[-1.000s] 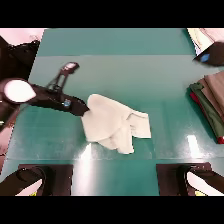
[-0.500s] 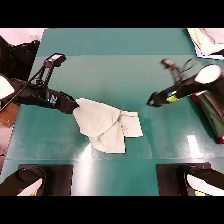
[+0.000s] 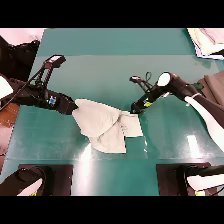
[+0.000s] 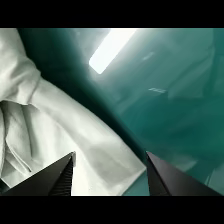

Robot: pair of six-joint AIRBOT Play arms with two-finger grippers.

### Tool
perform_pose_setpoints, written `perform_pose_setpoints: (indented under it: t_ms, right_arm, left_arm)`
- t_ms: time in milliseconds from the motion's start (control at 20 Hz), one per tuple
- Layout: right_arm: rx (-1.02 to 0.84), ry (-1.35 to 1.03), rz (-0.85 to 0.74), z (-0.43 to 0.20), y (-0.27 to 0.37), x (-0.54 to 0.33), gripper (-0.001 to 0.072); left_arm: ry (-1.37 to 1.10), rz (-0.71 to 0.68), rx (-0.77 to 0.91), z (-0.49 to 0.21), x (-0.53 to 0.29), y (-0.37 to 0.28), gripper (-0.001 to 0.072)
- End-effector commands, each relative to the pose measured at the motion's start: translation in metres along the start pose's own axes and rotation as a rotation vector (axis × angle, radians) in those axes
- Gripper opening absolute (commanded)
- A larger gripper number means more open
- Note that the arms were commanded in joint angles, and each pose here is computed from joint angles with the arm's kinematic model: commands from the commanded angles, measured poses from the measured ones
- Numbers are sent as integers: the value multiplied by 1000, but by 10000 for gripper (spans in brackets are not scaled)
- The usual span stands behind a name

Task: Fold the shirts.

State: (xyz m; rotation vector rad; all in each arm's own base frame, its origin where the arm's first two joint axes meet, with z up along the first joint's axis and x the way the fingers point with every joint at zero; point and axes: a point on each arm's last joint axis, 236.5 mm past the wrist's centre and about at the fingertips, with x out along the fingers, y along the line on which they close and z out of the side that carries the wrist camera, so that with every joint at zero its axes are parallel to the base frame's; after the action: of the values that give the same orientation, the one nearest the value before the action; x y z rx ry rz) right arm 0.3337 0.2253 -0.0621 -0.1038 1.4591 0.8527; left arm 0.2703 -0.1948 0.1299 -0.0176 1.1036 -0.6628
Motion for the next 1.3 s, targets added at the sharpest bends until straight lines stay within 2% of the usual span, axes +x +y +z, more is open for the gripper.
perform_pose_setpoints:
  t_ms: [0, 100, 150, 200, 250, 300, 500, 750, 850, 1000, 1250]
  right_arm:
    - [-42, 108, 52, -8, 10, 16, 508]
    - [-40, 117, 55, -10, 10, 19, 495]
    - [-40, 120, 55, -11, 10, 19, 428]
    - [-41, 117, 53, -10, 10, 19, 426]
    - [-40, 116, 53, -10, 10, 19, 345]
    - [-41, 116, 54, -10, 10, 19, 27]
    - [-99, -15, 1, 25, 17, -25, 16]
    - [-117, -509, -225, 91, 36, -224, 15]
    - [-119, -714, -320, 86, 54, -320, 15]
    - [-137, -951, -440, 51, 88, -428, 15]
    - [-173, -1203, -604, -22, 142, -528, 15]
  left_arm:
    - [3, -1, -2, -1, -1, -1, 25]
    - [3, -1, -2, -1, -1, -1, 26]
    - [3, -1, -2, -1, -1, -1, 25]
    - [3, -1, -2, -1, -1, -1, 26]
    - [3, -1, -2, -1, -1, -1, 26]
    - [3, -1, -2, -1, -1, -1, 26]
    - [-35, 22, 24, 12, -13, 0, 25]
    - [-322, 228, 167, 86, -132, 0, 25]
    - [-449, 294, 203, 104, -190, -8, 25]
    - [-636, 308, 248, 116, -266, -36, 25]
    - [-812, 211, 315, 115, -326, -85, 25]
